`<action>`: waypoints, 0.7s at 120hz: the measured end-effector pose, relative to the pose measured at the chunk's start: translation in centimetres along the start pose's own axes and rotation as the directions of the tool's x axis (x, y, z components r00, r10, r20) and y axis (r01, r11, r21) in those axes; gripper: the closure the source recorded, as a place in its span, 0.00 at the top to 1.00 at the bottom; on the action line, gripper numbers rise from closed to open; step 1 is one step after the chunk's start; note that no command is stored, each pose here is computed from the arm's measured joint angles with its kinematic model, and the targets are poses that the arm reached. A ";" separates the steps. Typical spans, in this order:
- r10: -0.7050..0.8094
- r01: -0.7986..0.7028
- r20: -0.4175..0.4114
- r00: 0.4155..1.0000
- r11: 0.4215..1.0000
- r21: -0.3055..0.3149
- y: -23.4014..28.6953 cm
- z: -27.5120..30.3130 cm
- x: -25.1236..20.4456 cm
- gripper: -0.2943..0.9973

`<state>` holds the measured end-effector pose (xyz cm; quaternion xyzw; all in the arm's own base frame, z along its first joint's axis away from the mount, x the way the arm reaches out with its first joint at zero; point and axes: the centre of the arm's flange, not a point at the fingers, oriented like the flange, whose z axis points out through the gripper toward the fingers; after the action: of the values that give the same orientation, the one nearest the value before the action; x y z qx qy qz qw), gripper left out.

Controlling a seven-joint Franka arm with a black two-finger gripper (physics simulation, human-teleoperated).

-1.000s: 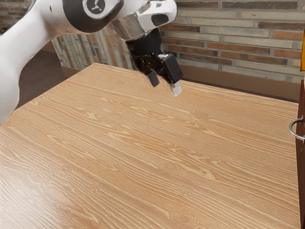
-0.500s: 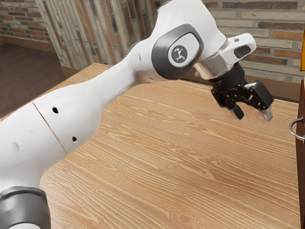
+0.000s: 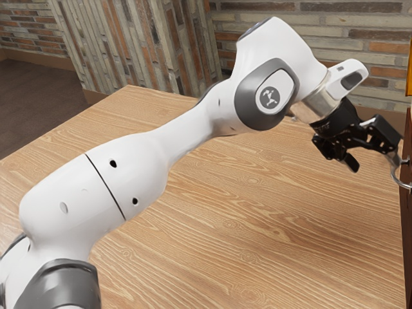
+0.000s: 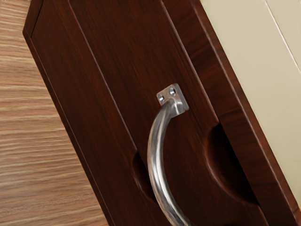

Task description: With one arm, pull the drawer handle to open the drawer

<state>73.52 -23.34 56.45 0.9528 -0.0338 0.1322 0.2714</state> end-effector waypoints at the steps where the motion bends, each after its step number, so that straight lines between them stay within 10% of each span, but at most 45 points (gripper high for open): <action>1: -0.002 0.002 -0.001 1.000 1.000 -0.002 0.0 0.0 0.0 0.76; 84: -0.152 0.152 0.006 0.988 0.988 -0.011 -1.6 2.9 -0.1 0.75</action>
<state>74.32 -23.54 53.25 0.9513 0.0377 0.1087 0.2861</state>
